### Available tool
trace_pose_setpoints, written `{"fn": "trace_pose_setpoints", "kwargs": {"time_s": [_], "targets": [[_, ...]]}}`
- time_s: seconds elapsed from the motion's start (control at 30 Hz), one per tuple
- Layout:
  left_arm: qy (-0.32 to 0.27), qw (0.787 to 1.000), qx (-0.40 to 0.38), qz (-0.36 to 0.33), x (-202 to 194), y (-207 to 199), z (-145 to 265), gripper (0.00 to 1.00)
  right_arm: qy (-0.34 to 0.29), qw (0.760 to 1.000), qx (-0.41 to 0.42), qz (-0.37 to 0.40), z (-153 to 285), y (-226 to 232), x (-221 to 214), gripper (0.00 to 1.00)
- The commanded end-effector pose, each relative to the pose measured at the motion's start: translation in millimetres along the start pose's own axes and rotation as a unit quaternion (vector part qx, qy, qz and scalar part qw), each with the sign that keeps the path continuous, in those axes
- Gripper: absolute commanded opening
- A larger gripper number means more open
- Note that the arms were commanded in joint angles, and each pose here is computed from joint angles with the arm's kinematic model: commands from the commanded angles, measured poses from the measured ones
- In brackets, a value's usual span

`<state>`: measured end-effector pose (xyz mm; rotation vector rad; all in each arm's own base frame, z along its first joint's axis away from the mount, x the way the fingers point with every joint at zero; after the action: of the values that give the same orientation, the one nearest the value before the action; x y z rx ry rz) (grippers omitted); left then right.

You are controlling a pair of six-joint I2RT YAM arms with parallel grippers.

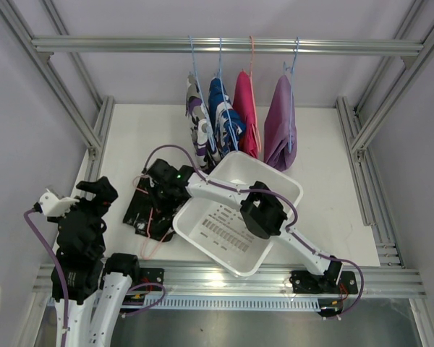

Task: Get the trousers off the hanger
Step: Pick up the hanger at the center of the board.

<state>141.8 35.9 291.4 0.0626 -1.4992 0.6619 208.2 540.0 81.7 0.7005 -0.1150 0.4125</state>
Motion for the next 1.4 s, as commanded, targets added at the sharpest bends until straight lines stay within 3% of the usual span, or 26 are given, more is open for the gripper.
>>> {"fn": "trace_pose_setpoints", "kwargs": {"time_s": [0.0,0.1,0.37,0.57,0.97,1.37], "targets": [[-0.004,1.0,-0.01,-0.006,2.1,-3.2,-1.2,0.99,-0.028,0.998,-0.055,-0.001,22.4,-22.4,18.2,0.07],[-0.007,1.0,-0.014,-0.004,4.2,-4.3,-0.2,1.0,-0.035,0.998,-0.053,-0.002,32.1,-24.0,23.2,0.03],[-0.004,1.0,-0.015,-0.007,1.9,-4.4,-1.3,0.99,-0.036,0.999,0.009,-0.026,37.5,1.1,26.6,0.23],[-0.002,1.0,-0.018,-0.008,0.7,-5.3,-1.9,0.99,-0.049,0.997,0.044,-0.037,41.3,20.4,33.0,0.28],[-0.001,1.0,-0.025,-0.009,0.4,-7.2,-1.6,0.99,-0.06,0.992,0.084,-0.069,42.1,39.0,42.7,0.3],[-0.002,1.0,-0.027,-0.01,1.2,-7.4,-0.8,0.99,-0.069,0.991,0.013,-0.111,6.8,8.5,41.6,0.27]]}}
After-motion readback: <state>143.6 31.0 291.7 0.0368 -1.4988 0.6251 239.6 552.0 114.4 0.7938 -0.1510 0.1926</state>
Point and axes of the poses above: each gripper's point midway between its finger pads, its own z axis back along the fingers, its own y axis along the line the jaws close on, x = y × z, the point moved 4 cm from there along z, back along the fingers, and after that the axes turned 11 degrees about -z, right-handed, at the moved point
